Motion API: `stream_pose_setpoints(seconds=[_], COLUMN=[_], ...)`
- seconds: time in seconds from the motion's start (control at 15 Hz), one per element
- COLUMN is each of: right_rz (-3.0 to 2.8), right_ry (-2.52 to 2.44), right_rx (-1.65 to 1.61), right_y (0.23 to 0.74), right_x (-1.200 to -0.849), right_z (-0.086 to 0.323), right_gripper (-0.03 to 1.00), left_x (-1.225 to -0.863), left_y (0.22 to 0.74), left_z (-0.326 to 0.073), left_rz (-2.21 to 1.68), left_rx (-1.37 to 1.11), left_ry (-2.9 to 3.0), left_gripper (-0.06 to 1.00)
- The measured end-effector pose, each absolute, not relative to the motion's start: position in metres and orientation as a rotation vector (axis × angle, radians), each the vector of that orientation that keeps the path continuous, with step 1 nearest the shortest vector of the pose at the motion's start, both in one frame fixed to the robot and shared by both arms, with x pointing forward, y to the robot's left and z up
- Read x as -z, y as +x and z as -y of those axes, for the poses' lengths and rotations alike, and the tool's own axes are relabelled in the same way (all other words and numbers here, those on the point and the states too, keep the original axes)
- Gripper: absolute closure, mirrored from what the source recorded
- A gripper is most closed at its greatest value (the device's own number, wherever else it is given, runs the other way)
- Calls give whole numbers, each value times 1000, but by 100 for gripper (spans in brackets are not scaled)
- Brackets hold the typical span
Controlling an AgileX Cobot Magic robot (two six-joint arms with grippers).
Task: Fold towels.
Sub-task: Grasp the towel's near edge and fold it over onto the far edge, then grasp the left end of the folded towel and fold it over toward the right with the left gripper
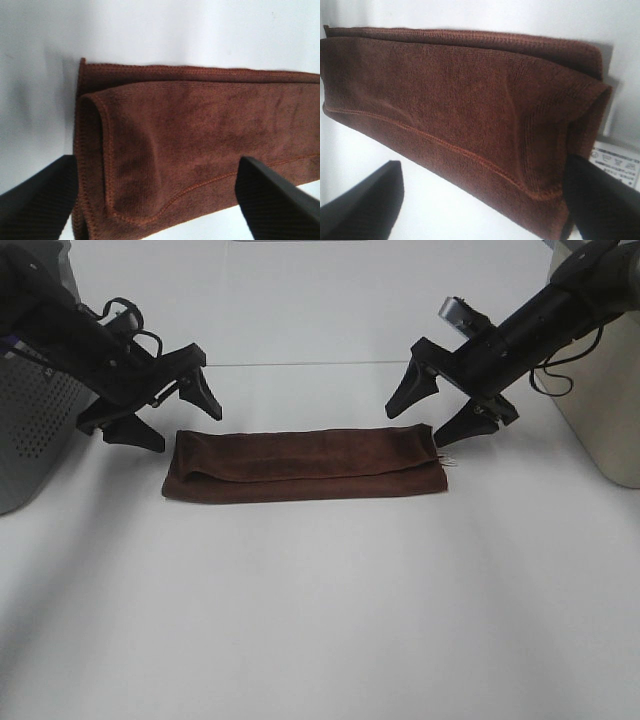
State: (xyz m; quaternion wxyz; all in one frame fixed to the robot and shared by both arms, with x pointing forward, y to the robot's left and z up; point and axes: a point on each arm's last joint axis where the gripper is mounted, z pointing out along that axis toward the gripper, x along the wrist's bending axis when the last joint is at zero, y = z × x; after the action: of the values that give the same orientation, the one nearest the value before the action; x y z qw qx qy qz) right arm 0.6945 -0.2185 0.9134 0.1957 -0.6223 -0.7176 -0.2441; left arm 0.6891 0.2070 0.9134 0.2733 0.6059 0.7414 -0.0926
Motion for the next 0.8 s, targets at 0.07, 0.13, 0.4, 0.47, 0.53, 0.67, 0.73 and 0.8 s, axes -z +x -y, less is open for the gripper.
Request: stream_pose_setpoints(seconds=[0.07,0.13,0.4,0.47,0.53,0.67,0.73,0.8], right_rz=[2038,2054,2066,2065,2064,2064,2066,2067], right_ry=[-1755,-1771,-1804,-1802,-1800,-1800,-1801,-1801], right_rx=[677,655,594,591,586,586,584,584], right_y=[694,693,692,692,691,691,691,691], right_x=[-921,-924,-922,-922,-922,-922,-922,-922], right_z=[220,222,226,226,226,226,226,226], right_gripper=[15,15,15,15,15,15,15,15], left_x=[-917,-918,-892,-887,-883,-877,-875,-873], left_y=[688,686,683,683,683,683,684,684], left_z=[-208,-208,-209,-209,-208,-206,-204,-203], left_rz=[-1997,-2012,-2081,-2090,-2099,-2103,-2086,-2071], left_rx=[239,257,329,340,353,395,412,420], left_ry=[1653,1666,1698,1699,1691,1655,1653,1655], left_gripper=[13,13,13,13,13,18,22,26])
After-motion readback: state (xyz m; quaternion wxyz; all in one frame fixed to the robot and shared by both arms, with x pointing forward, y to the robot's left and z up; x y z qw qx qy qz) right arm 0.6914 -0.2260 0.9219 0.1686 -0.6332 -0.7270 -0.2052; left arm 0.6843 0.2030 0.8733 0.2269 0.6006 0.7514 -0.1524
